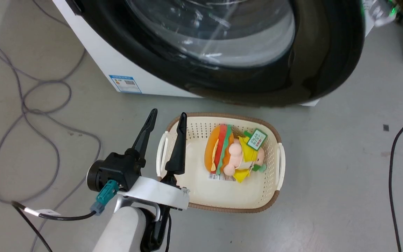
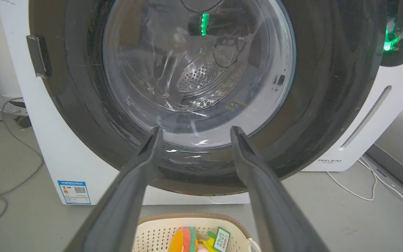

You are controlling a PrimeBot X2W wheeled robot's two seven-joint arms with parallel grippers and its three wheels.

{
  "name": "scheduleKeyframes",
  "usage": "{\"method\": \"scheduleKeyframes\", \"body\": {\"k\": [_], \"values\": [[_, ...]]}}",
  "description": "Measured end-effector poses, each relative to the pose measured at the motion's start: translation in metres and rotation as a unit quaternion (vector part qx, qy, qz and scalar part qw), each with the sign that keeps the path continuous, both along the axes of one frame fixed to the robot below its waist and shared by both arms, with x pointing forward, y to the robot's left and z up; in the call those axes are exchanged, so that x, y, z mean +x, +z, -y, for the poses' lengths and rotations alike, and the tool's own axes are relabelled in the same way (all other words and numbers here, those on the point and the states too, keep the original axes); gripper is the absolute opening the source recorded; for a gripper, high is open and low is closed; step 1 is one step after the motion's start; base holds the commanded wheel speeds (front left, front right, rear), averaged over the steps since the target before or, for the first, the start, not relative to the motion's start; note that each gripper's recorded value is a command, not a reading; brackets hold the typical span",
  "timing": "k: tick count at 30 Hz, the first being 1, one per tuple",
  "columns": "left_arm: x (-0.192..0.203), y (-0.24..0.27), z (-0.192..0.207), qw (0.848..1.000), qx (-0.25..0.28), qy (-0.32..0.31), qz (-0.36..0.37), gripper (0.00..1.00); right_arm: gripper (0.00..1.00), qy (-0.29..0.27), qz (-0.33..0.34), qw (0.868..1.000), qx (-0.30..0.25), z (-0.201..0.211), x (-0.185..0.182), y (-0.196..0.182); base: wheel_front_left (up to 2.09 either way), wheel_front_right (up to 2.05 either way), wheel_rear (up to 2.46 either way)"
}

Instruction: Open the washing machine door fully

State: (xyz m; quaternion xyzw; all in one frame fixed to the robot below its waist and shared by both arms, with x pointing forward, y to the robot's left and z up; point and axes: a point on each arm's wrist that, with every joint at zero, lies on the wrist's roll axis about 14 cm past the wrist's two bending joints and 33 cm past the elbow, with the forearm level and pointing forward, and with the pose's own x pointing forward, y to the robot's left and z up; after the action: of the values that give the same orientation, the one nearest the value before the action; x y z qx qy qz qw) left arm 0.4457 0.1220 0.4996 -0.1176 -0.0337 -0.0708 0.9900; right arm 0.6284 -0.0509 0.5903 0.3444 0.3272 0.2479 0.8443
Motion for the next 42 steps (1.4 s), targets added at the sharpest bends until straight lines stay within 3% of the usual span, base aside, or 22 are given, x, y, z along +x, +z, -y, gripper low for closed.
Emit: {"method": "scheduleKeyframes", "body": {"k": [18, 27, 42], "values": [[-0.038, 0.012, -0.005, 1.000, 0.018, 0.007, 0.005, 1.00, 0.00, 0.097, -0.075, 0.992, 0.021, -0.027, -0.100, -0.030, 0.00, 0.00, 0.00], [-0.060, 0.013, -0.010, 1.000, 0.027, 0.014, 0.006, 1.00, 0.00, 0.159, -0.084, 0.983, 0.043, -0.056, -0.157, -0.034, 0.00, 0.00, 0.00], [-0.075, 0.010, -0.029, 0.998, 0.050, 0.039, 0.003, 1.00, 0.00, 0.246, -0.089, 0.962, 0.083, -0.108, -0.217, -0.038, 0.00, 0.00, 0.00]]}}
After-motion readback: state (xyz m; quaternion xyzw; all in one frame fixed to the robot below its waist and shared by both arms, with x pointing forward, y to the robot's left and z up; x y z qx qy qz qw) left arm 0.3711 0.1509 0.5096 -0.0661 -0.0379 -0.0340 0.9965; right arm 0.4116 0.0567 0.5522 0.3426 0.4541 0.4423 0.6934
